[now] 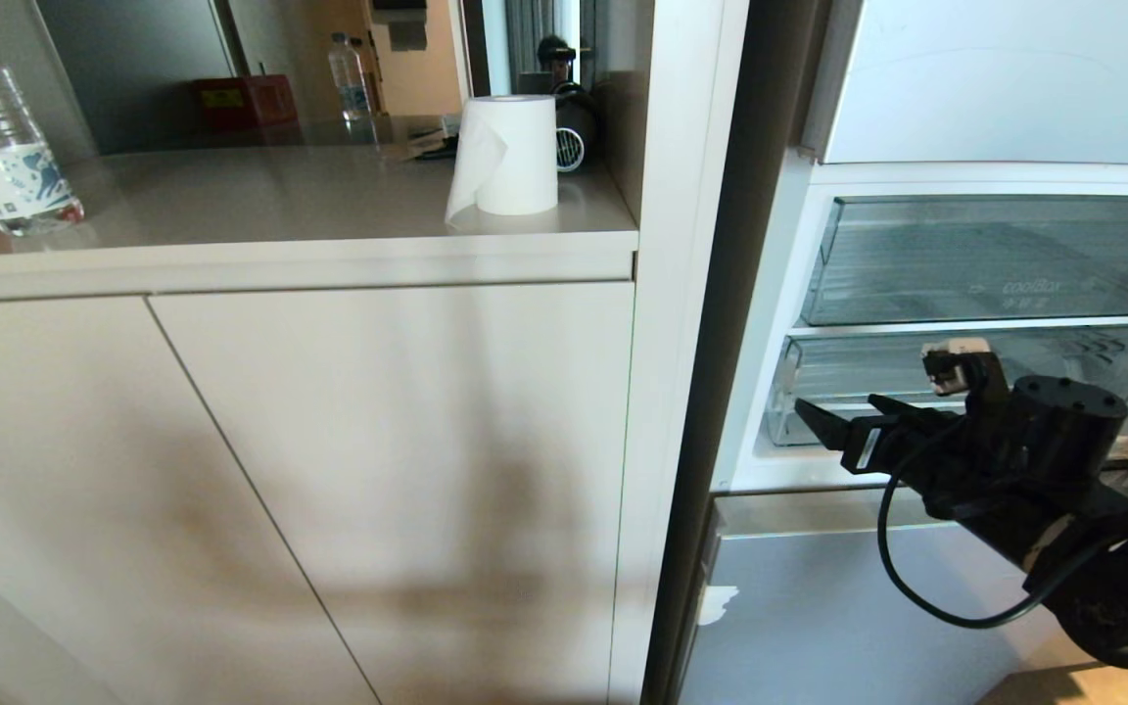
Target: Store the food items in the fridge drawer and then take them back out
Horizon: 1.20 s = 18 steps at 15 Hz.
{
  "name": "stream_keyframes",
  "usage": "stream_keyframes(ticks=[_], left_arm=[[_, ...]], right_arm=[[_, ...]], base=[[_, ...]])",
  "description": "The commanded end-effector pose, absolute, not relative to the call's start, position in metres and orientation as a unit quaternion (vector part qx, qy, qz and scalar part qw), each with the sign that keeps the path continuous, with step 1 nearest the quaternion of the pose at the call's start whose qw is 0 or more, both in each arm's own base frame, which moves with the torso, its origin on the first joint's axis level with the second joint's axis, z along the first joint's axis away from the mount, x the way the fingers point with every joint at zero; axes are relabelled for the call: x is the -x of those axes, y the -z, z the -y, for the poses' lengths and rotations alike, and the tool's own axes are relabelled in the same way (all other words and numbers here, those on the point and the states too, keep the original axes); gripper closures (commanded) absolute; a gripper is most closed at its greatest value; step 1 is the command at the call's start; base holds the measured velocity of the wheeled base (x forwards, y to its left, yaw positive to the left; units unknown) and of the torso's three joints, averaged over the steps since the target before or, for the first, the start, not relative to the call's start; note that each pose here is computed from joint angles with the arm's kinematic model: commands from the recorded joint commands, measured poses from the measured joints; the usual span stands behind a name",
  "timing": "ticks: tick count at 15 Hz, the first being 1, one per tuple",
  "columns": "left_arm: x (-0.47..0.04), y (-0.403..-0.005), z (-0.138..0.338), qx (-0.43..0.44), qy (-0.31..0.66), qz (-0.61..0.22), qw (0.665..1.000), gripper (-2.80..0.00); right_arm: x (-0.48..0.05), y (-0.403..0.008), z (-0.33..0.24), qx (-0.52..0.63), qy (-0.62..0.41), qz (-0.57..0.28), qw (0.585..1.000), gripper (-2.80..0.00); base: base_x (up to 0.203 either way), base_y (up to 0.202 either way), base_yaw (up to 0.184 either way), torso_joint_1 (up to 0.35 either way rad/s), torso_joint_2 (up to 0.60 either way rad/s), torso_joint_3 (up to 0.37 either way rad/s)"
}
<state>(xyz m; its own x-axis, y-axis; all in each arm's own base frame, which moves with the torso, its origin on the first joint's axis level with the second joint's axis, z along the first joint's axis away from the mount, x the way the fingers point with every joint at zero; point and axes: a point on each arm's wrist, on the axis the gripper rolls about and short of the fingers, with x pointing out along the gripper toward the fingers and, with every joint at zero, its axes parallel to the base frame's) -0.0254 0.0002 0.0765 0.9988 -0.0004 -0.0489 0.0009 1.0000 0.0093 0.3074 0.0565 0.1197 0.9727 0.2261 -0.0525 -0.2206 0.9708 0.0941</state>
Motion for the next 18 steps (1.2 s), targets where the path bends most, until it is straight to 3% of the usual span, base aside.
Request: stream_keyframes(ticks=[1, 16, 17, 18], left_arm=[[0.025, -0.077, 0.0, -0.005, -0.001, -0.025, 1.0, 0.0], [0.025, -0.077, 0.0, -0.005, 0.0, -0.025, 1.0, 0.0], [0.025, -0.077, 0.0, -0.005, 0.0, -0.025, 1.0, 0.0], [0.025, -0.077, 0.0, -0.005, 0.0, -0.025, 1.0, 0.0]], right_arm=[[-0.314, -0.117, -0.06, -0.044, -0.116, -0.03, 0.992, -2.8], [-0.34, -0.123, -0.081, -0.033, -0.085, 0.005, 0.996, -2.8], [-0.34, -0.124, -0.082, -0.033, -0.085, 0.006, 0.996, 0.0], [-0.341, -0.123, -0.083, -0.033, -0.086, 0.006, 0.996, 0.0]], base=[[0.0, 0.0, 0.0, 0.0, 0.0, 0.0], [0.0, 0.0, 0.0, 0.0, 0.0, 0.0], [0.0, 0.0, 0.0, 0.0, 0.0, 0.0], [0.0, 0.0, 0.0, 0.0, 0.0, 0.0]])
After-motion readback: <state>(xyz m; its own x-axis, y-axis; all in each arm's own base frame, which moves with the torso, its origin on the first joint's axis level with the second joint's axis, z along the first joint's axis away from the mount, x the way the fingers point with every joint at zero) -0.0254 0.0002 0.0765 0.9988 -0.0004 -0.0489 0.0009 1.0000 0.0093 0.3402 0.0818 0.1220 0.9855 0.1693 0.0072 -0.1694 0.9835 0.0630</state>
